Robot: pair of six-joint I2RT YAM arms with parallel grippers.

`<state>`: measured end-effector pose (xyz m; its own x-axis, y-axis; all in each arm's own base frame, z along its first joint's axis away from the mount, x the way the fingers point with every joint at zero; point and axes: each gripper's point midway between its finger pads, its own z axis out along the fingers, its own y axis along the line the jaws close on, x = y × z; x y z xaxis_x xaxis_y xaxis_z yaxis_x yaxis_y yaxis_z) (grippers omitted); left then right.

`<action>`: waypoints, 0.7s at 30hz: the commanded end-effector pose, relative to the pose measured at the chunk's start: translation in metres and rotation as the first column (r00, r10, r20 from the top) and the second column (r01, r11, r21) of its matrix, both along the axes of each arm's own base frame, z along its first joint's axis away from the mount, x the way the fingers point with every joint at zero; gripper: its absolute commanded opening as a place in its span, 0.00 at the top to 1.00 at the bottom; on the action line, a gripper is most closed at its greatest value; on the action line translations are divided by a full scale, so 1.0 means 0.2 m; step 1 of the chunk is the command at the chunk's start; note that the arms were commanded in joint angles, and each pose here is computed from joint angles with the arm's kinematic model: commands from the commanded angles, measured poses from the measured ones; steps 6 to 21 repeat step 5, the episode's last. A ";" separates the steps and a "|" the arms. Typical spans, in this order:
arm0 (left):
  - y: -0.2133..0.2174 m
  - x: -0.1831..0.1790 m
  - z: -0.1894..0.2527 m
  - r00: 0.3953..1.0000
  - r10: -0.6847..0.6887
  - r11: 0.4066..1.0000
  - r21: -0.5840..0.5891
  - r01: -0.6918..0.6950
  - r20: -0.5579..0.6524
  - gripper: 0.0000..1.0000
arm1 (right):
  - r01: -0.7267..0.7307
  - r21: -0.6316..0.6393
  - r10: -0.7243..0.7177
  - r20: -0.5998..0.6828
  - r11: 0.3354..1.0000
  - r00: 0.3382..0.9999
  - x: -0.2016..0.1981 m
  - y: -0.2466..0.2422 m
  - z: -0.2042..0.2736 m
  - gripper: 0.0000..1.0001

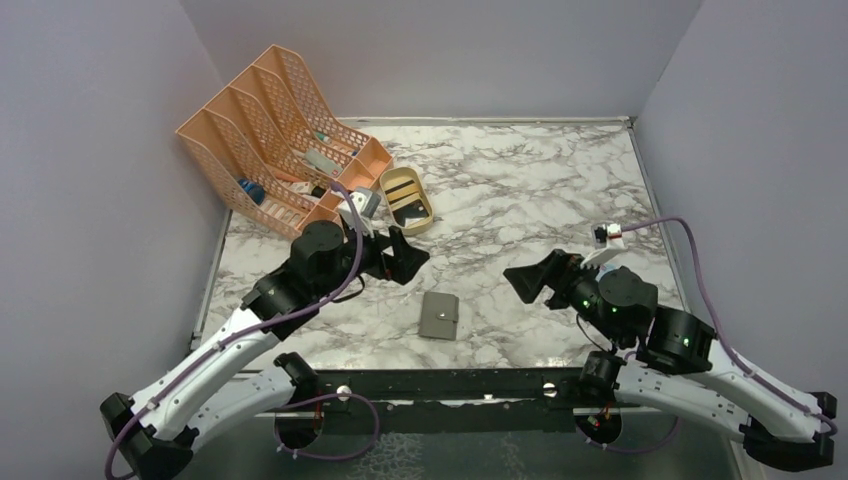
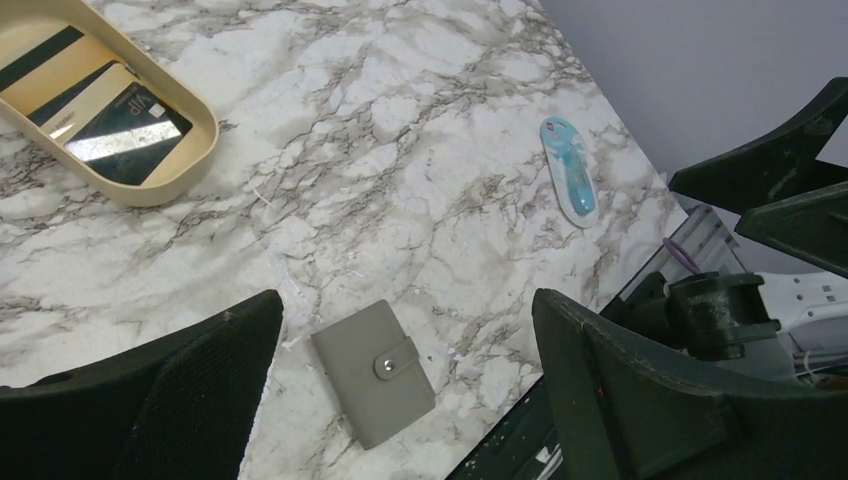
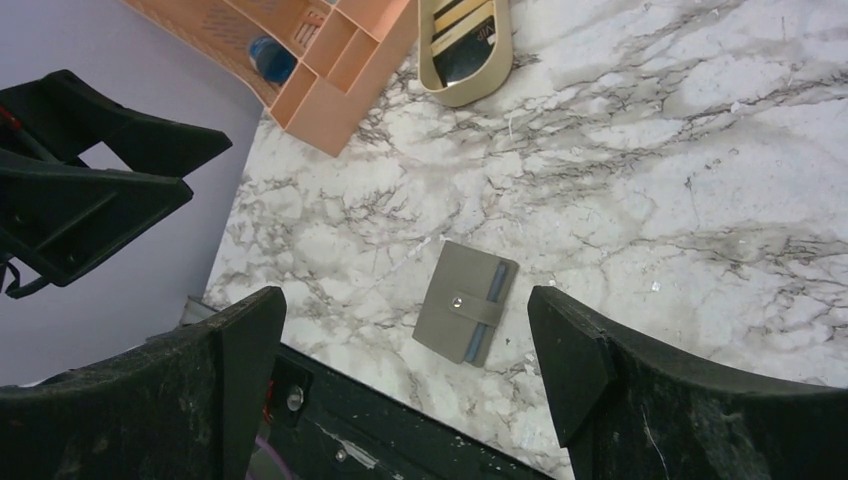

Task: Put the credit cards into the card holder
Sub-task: Reset both arms

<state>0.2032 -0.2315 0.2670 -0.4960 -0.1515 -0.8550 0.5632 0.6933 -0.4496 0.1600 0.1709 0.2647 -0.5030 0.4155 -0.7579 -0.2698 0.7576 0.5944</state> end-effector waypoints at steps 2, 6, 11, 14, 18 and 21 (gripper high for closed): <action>-0.03 0.00 0.02 1.000 -0.013 0.999 -0.045 0.014 0.012 0.01 | 0.067 0.017 -0.066 -0.028 0.998 0.997 0.04 -0.01 -0.03 0.07; -0.04 0.00 0.01 1.000 -0.011 0.999 -0.046 0.011 0.009 0.01 | 0.076 0.002 -0.076 -0.039 0.997 0.996 0.04 -0.01 -0.05 0.07; -0.04 0.00 0.01 1.000 -0.011 0.999 -0.046 0.011 0.009 0.01 | 0.076 0.002 -0.076 -0.039 0.997 0.996 0.04 -0.01 -0.05 0.07; -0.04 0.00 0.01 1.000 -0.011 0.999 -0.046 0.011 0.009 0.01 | 0.076 0.002 -0.076 -0.039 0.997 0.996 0.04 -0.01 -0.05 0.07; -0.04 0.00 0.01 1.000 -0.011 0.999 -0.046 0.011 0.009 0.01 | 0.076 0.002 -0.076 -0.039 0.997 0.996 0.04 -0.01 -0.05 0.07; -0.04 0.00 0.01 1.000 -0.011 0.999 -0.046 0.011 0.009 0.01 | 0.076 0.002 -0.076 -0.039 0.997 0.996 0.04 -0.01 -0.05 0.07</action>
